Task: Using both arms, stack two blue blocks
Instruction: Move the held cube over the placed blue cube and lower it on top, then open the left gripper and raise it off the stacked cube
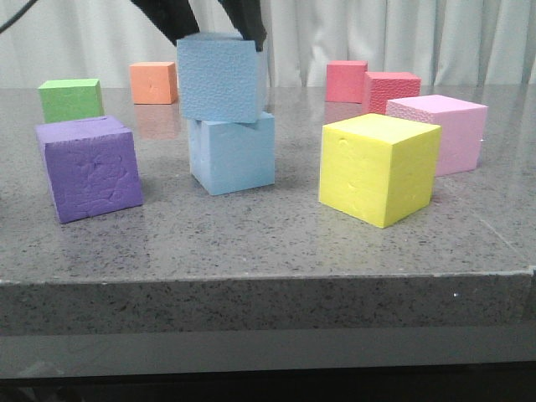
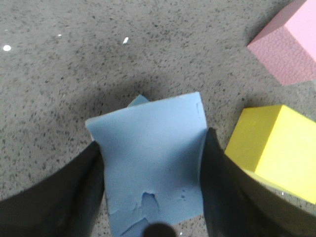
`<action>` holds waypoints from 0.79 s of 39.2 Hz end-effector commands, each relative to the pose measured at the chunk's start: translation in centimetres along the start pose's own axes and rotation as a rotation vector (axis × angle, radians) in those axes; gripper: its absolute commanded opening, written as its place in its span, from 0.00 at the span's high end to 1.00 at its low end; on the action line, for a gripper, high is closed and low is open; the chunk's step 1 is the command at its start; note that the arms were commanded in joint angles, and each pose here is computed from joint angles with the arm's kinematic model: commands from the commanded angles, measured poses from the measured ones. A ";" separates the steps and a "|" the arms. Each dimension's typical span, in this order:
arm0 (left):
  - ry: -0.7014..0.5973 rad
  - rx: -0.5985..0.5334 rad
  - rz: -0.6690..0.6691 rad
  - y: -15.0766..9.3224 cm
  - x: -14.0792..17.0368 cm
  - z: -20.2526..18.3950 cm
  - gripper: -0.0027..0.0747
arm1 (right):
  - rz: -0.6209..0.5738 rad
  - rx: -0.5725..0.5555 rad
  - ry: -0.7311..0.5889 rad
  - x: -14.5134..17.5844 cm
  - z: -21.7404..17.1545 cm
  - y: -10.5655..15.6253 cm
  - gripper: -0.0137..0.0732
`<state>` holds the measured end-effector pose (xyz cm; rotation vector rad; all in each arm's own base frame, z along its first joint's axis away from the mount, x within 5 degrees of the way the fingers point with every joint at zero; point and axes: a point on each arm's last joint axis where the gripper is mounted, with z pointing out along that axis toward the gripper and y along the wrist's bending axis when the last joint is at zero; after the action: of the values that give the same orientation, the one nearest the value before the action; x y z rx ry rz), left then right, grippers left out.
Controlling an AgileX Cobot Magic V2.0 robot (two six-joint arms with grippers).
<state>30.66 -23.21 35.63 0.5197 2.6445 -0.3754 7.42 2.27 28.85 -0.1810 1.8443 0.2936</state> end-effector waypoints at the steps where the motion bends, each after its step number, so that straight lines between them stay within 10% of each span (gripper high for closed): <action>1: -0.073 0.024 0.009 -0.4 0.0 -2.0 0.58 | -0.006 -0.014 -0.091 -1.5 -0.3 0.2 0.92; 12: -0.095 0.030 0.009 -0.4 -0.2 -2.1 0.26 | -0.006 -0.014 -0.091 -1.5 -0.3 0.2 0.92; 31: -0.242 0.006 0.039 -0.3 -0.8 -5.5 0.25 | -0.006 -0.014 -0.091 -1.5 -0.3 0.2 0.92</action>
<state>30.51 -22.71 36.57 0.5111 2.5657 -0.3624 7.41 2.27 28.83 -0.1810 1.8460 0.2931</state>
